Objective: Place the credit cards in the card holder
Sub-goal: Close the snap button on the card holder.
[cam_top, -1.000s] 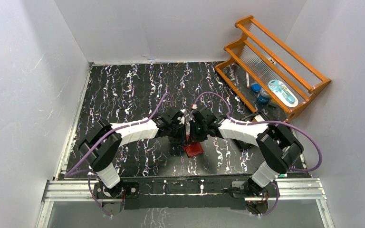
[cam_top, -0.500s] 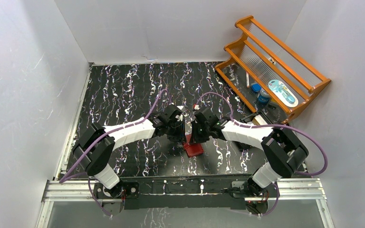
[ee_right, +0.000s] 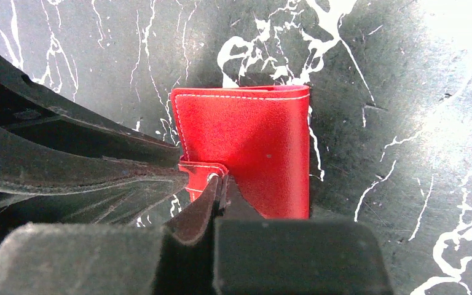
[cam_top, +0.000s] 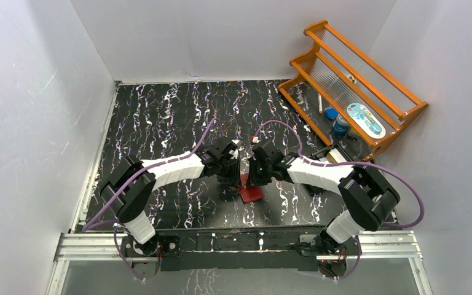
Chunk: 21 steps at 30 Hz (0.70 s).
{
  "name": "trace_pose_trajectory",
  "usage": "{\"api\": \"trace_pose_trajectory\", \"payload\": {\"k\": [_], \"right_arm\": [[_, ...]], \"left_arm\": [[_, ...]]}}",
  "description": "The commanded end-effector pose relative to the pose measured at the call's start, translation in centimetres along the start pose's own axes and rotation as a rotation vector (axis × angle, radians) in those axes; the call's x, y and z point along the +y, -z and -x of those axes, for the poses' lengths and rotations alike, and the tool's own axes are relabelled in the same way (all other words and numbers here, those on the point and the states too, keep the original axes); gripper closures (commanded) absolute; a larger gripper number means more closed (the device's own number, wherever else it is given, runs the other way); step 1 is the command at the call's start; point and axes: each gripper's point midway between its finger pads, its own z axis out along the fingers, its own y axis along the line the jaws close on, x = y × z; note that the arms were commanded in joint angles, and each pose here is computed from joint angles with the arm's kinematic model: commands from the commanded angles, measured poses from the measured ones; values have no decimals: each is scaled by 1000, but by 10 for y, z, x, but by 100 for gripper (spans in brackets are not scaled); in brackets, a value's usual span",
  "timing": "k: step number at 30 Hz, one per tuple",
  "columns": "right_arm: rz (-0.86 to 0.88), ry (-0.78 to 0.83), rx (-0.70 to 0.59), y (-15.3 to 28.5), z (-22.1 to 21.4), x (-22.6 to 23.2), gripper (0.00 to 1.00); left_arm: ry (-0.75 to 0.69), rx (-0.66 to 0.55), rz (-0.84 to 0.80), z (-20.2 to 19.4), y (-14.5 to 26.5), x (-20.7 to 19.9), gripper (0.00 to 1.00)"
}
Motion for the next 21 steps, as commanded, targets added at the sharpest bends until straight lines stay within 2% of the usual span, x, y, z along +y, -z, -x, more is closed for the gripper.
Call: {"api": "trace_pose_trajectory", "payload": {"k": [1,21], "right_arm": [[-7,6,-35,4,2,-3,100],[-79,8,5,-6,-17,-28,100]], "left_arm": [[-22,-10,-34,8,3,-11,82],[-17,39,-2,-5,-10,2,83]]}}
